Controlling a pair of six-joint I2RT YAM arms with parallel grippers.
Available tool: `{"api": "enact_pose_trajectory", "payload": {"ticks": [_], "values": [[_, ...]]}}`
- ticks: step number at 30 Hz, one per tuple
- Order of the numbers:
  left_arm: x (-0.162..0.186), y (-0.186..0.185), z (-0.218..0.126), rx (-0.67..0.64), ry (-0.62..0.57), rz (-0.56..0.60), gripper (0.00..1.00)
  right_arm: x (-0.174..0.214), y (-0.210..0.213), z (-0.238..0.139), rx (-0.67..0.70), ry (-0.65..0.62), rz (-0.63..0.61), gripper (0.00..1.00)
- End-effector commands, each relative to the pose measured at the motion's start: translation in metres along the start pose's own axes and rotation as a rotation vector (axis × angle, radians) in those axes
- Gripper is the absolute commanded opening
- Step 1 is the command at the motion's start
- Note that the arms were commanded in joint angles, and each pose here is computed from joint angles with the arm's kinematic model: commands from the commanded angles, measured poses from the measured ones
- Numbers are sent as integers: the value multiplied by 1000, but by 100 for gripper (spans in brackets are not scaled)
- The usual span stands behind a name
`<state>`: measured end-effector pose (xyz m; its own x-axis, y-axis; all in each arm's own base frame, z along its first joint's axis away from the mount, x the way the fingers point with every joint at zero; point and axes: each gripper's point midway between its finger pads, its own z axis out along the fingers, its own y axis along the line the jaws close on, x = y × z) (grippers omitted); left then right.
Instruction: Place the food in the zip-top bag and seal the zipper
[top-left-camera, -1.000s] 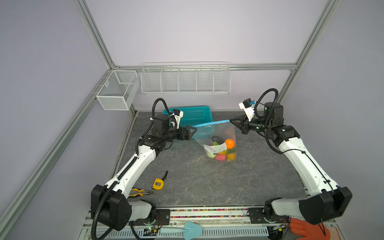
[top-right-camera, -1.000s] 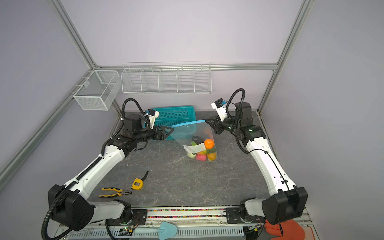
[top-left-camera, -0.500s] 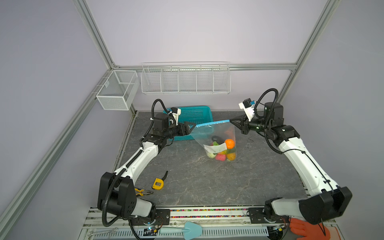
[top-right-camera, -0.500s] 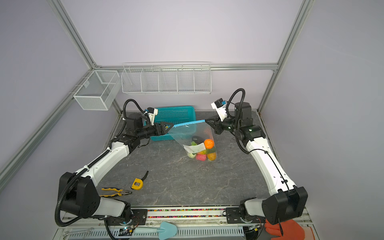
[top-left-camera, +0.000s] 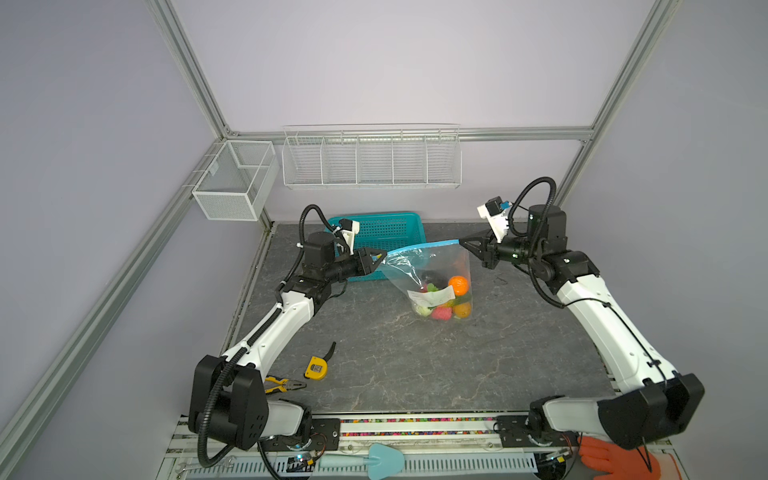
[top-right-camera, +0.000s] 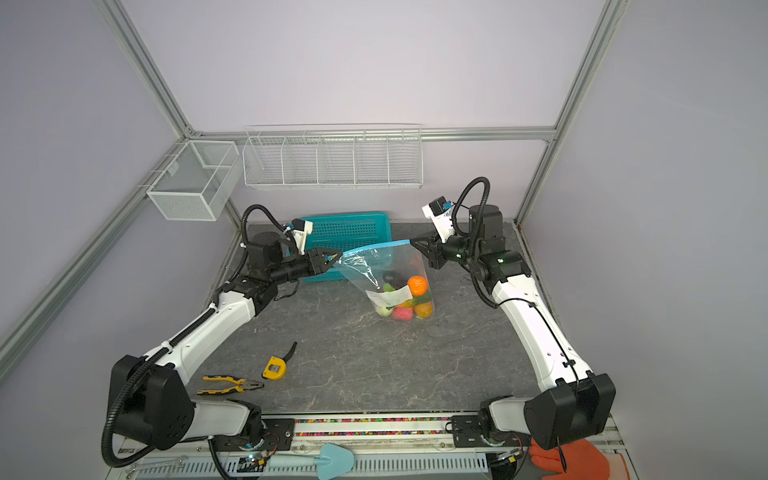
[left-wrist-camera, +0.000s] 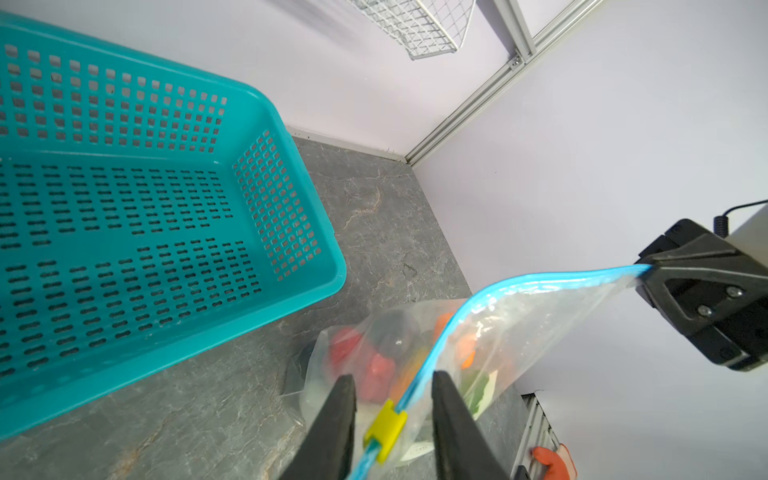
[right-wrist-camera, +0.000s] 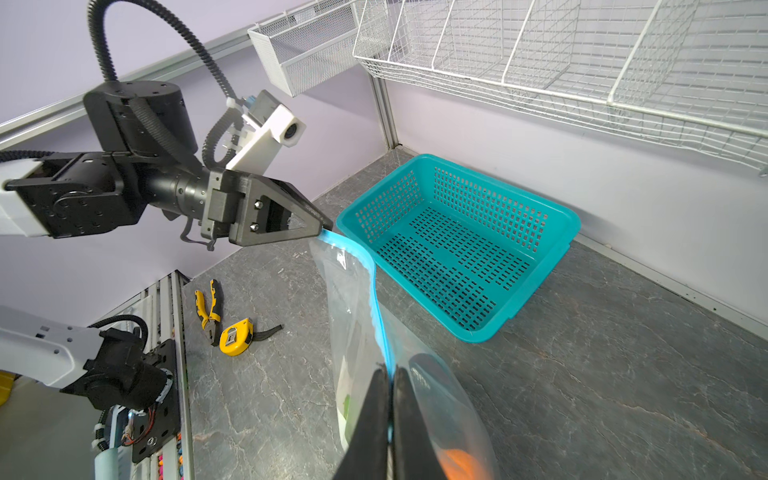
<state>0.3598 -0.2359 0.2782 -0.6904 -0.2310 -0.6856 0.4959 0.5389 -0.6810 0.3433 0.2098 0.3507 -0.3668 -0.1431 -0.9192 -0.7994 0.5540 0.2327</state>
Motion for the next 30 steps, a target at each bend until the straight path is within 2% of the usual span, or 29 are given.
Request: {"api": "enact_pose_trajectory", "payload": {"ticks": [1,5,10,15,19,22,24,28,30], "values": [[-4,-22,-4,53,-19,19,25,-6,2,-3,17,-30,10,7],[-7,-36,-10,66,-30,33,21,-6,1,-9,74,-37,71,7],[-10,-62,-24,71,-19,60,21,-1,7,-33,169,-49,199,7],[-3,-79,-41,36,7,85,18,21,33,-63,251,-40,277,7],[1,-97,-63,54,-14,79,17,39,61,-90,247,-23,378,7],[-4,-111,-74,59,-41,64,19,66,56,-108,347,-9,467,7],[-6,-116,-68,45,-27,68,20,82,46,-116,428,-9,504,7],[-8,-89,-21,-36,42,35,14,110,4,-120,627,6,535,6],[-11,-74,4,-61,55,21,14,120,-29,-121,733,-12,565,6]]}}
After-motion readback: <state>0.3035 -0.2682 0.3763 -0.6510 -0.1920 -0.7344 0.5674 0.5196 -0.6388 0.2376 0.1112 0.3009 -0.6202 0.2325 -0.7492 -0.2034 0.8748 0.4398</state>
